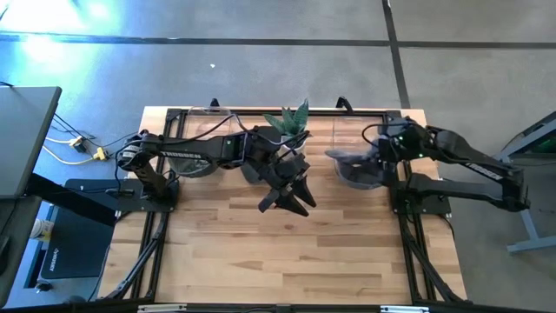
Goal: Pick & Place hat
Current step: Adjust the caps into the right bin
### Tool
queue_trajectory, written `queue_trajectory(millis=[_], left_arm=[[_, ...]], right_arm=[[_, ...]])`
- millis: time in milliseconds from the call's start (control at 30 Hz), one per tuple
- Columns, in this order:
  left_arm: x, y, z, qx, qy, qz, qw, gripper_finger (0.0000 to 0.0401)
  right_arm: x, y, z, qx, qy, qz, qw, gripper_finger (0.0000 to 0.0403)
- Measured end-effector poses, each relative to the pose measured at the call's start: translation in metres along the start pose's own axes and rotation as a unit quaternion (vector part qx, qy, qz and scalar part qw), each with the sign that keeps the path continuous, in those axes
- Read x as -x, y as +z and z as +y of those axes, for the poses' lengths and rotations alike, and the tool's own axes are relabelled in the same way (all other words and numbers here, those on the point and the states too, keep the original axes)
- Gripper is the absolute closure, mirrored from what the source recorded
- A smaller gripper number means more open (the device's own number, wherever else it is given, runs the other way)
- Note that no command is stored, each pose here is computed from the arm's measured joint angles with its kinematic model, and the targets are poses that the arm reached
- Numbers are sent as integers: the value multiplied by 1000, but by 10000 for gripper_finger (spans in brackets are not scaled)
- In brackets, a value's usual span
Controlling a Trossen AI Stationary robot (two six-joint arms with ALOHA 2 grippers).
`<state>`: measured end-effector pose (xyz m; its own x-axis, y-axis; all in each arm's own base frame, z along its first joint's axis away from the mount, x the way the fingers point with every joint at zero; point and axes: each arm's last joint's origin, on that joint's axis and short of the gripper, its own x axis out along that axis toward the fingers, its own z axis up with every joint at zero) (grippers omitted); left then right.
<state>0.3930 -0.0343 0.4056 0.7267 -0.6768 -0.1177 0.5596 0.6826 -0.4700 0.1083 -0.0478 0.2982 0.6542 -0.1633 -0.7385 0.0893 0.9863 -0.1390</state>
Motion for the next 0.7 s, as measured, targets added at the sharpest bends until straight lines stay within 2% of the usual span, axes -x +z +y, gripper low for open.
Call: queue_trajectory(millis=[200, 267, 567, 700], left_arm=[[0, 0, 0, -1, 0, 0, 1000, 220], [0, 0, 0, -1, 0, 0, 1000, 220], [0, -1, 0, 1, 1, 2, 1000, 220], [0, -2, 1, 4, 3, 6, 1000, 220]], right_arm=[[2, -11, 9, -28, 92, 52, 994, 345], [1, -13, 10, -40, 106, 66, 991, 329], [0, -9, 8, -105, 97, 53, 988, 215], [0, -2, 6, -137, 95, 18, 986, 175]])
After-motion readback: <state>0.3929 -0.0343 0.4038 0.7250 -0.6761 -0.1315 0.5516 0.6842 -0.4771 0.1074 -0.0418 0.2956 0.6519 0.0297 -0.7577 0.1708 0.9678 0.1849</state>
